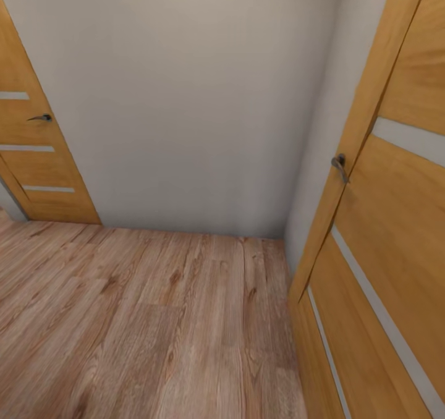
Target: Move the two storage containers from the living room to the garage. In the garage, place one container on the floor and stack the other container on top of it (either order is fine).
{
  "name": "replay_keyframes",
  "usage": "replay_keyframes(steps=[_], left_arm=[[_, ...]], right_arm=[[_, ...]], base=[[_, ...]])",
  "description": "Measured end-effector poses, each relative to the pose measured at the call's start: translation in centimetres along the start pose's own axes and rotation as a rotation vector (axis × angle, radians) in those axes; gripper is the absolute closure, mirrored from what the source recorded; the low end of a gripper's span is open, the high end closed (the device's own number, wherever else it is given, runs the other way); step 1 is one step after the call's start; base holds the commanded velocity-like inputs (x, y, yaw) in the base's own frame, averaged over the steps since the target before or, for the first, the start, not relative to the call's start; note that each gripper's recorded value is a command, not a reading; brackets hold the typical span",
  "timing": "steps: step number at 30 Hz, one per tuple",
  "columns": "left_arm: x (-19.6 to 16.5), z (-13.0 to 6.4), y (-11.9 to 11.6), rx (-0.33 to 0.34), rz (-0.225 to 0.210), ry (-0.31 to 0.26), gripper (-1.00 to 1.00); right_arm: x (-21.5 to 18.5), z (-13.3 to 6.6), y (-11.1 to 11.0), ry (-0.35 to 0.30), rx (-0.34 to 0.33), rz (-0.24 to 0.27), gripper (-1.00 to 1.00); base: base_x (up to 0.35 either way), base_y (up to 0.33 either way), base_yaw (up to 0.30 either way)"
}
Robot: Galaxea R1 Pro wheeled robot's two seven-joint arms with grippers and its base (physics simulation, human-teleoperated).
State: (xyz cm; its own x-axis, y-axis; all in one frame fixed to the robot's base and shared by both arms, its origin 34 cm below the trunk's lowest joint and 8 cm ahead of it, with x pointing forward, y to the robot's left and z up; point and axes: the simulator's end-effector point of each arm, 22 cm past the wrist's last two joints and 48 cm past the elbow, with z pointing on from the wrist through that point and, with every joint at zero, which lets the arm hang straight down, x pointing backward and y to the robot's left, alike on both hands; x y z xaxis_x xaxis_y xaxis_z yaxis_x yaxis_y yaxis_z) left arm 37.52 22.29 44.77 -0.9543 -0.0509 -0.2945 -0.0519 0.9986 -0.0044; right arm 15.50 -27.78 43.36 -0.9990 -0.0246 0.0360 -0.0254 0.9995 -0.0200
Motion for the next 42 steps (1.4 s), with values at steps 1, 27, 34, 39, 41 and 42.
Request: replay_keyframes(steps=[1, 27, 34, 39, 41, 42], left_arm=[[0.0, 0.0, -0.05, 0.001, 0.0, 0.0, -1.0], [0.03, -0.01, -0.42, 0.006, 0.004, 0.001, -1.0], [0.03, -0.01, -0.43, 0.006, 0.005, 0.001, -1.0], [0.04, -0.02, -0.5, 0.007, 0.004, 0.001, -1.0], [0.03, -0.03, -0.52, 0.007, 0.004, 0.001, -1.0], [0.03, -0.03, -0.55, 0.007, 0.004, 0.001, -1.0]], right_arm=[[0.01, 0.0, 0.0, 0.0, 0.0, 0.0, -1.0], [0.02, 0.0, 0.0, 0.0, 0.0, 0.0, -1.0], [-0.01, 0.0, 0.0, 0.0, 0.0, 0.0, -1.0], [0.02, 0.0, 0.0, 0.0, 0.0, 0.0, -1.0], [0.02, 0.0, 0.0, 0.0, 0.0, 0.0, -1.0], [0.02, 0.0, 0.0, 0.0, 0.0, 0.0, -1.0]], base=[[0.07, 0.0, 0.0], [0.009, 0.009, 0.0], [0.0, 0.042, 0.0], [0.036, 0.007, 0.0], [0.106, 0.002, 0.0], [0.18, 0.001, 0.0]])
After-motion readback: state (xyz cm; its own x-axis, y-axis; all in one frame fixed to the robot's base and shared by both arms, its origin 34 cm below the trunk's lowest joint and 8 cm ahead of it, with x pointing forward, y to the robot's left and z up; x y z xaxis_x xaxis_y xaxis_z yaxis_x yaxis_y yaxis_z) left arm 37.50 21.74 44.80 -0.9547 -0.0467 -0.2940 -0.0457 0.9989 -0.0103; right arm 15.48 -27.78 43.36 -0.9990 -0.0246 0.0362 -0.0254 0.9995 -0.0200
